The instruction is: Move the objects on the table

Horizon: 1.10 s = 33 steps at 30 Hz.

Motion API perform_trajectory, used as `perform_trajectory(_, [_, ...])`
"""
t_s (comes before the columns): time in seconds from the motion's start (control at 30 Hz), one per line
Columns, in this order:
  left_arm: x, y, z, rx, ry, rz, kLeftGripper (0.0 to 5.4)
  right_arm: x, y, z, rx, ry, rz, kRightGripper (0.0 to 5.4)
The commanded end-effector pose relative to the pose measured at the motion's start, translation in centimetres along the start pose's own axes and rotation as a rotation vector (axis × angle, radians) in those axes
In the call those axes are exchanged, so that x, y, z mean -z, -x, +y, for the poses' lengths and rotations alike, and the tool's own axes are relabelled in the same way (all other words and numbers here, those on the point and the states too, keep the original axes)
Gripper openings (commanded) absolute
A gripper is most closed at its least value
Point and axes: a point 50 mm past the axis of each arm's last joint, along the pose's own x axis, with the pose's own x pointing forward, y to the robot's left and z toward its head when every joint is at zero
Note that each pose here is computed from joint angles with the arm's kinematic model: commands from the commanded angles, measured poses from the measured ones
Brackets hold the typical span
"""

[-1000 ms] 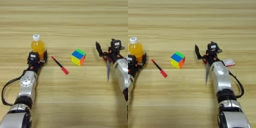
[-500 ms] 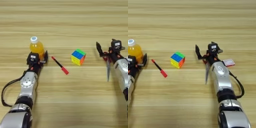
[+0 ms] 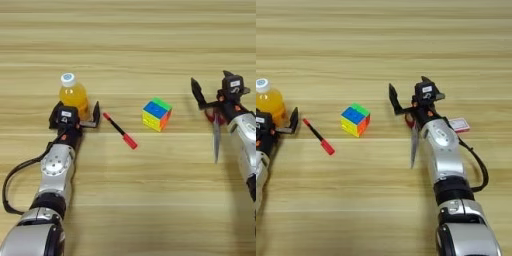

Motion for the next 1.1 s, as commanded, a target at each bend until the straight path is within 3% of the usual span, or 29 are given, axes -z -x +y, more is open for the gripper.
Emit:
perform_trajectory(0.03, [0.0,0.1,0.0,-0.002,-0.01,-0.004,5.37,0.2,0.7,0.5,-0.042,0.013,0.021,5.4])
perform_trajectory(0.5, [-0.1,0.2,0.4,-0.023,-0.009,-0.011,5.37,-2.6,3.1,2.8,-0.25,0.079,-0.038,5.4])
perform_trajectory(1.1, [0.1,1.7,0.6,-0.016,-0.017,-0.005,5.37,-2.5,3.5,3.8,-0.308,0.064,-0.004,5.4])
